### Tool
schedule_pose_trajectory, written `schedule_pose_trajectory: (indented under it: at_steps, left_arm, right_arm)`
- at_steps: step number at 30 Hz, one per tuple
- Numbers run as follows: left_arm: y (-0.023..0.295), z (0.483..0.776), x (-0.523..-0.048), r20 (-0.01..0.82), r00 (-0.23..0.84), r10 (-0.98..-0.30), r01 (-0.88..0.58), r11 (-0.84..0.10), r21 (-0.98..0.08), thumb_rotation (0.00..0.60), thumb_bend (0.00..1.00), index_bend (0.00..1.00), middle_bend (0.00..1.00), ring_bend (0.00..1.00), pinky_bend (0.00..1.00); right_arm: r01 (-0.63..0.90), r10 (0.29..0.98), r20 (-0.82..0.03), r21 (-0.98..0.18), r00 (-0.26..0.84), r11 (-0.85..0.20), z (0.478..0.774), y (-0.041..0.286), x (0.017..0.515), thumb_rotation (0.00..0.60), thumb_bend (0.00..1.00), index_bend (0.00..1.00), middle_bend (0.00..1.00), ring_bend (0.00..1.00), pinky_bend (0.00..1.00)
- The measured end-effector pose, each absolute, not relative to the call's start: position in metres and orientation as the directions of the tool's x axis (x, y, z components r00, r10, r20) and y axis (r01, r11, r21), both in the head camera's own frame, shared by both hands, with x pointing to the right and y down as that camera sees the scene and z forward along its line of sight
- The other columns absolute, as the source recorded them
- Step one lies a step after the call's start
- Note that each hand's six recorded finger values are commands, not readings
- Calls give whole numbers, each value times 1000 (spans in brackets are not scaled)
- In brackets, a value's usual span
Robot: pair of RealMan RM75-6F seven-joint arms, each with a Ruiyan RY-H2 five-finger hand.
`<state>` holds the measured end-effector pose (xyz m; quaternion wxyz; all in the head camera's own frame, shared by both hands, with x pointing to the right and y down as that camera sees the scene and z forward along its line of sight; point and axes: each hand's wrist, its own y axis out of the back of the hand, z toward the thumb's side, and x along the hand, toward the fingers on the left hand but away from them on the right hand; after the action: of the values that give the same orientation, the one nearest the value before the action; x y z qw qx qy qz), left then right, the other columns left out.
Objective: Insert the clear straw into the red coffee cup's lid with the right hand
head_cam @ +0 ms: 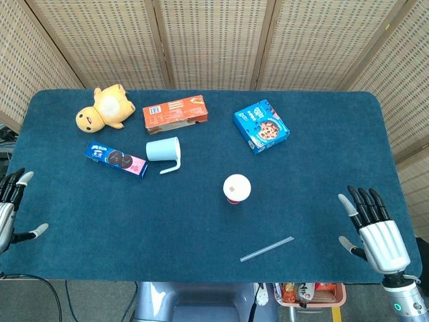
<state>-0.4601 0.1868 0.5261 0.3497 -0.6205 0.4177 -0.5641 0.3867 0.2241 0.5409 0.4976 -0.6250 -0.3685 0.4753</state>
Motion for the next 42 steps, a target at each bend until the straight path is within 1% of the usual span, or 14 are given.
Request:
schedule_pose_trajectory:
  at_steps: [6, 10, 12, 13, 14, 15, 17, 19, 21, 26, 28, 31, 36, 42]
  left_arm:
    - [187, 527, -459, 410, 23, -912, -120, -410, -904, 600, 97, 0, 0, 0, 0]
    - [187, 527, -459, 409, 25, -912, -119, -409, -905, 600, 97, 0, 0, 0, 0]
    - [187, 528, -459, 409, 24, -912, -119, -409, -905, 600, 97, 0, 0, 0, 0]
    - [187, 529, -459, 410, 23, -912, -119, -410, -904, 600, 98, 0, 0, 0, 0]
    - [186, 529, -459, 411, 23, -911, -119, -411, -904, 600, 97, 0, 0, 0, 0]
    - [186, 530, -459, 412, 22, -911, -118, -412, -904, 600, 97, 0, 0, 0, 0]
    - [185, 531, -459, 415, 21, -910, -117, -414, -903, 600, 97, 0, 0, 0, 0]
    - [185, 533, -459, 417, 20, -909, -116, -417, -902, 600, 97, 0, 0, 0, 0]
    - [184, 533, -459, 418, 18, -908, -117, -417, -901, 600, 97, 0, 0, 0, 0]
    - [183, 534, -461, 419, 12, -908, -120, -417, -901, 600, 98, 0, 0, 0, 0]
    - [183, 535, -462, 423, 11, -906, -120, -421, -899, 600, 97, 0, 0, 0, 0]
    - [182, 536, -462, 427, 11, -904, -123, -425, -897, 600, 96, 0, 0, 0, 0]
    - [182, 535, -464, 426, 9, -905, -130, -423, -897, 600, 97, 0, 0, 0, 0]
    - [181, 536, -466, 430, 9, -903, -134, -427, -894, 600, 97, 0, 0, 0, 0]
  right_arm:
    - [-21, 930, -240, -970, 279, -243, 543, 225, 388, 600, 0, 4, 0, 0, 0]
    - [-14, 921, -246, -967, 302, -254, 544, 228, 383, 600, 0, 53, 22, 0, 0]
    - [-9, 909, -252, -964, 332, -264, 545, 230, 377, 600, 0, 90, 134, 45, 0]
    - [-10, 901, -255, -963, 351, -269, 546, 230, 374, 600, 0, 117, 246, 120, 7]
    - [-13, 891, -259, -962, 373, -274, 547, 231, 370, 600, 0, 135, 318, 179, 28]
    - [-20, 874, -264, -960, 408, -280, 548, 231, 363, 600, 0, 157, 403, 265, 80]
    - [-33, 842, -264, -959, 471, -283, 550, 230, 352, 600, 0, 173, 469, 337, 170]
    - [-56, 789, -265, -958, 554, -282, 553, 228, 336, 600, 0, 183, 495, 366, 200]
    - [-89, 730, -284, -952, 621, -294, 559, 225, 322, 600, 0, 201, 504, 376, 205]
    - [-170, 620, -382, -912, 686, -374, 579, 224, 297, 600, 0, 279, 492, 382, 208]
    - [-197, 572, -418, -891, 705, -409, 588, 226, 284, 600, 3, 294, 444, 366, 208]
    - [-234, 513, -459, -866, 725, -443, 600, 230, 264, 600, 42, 307, 375, 299, 208]
    - [-286, 462, -506, -837, 728, -466, 621, 235, 236, 600, 112, 333, 333, 279, 208]
    - [-320, 433, -551, -806, 713, -498, 641, 240, 217, 600, 190, 362, 273, 233, 208]
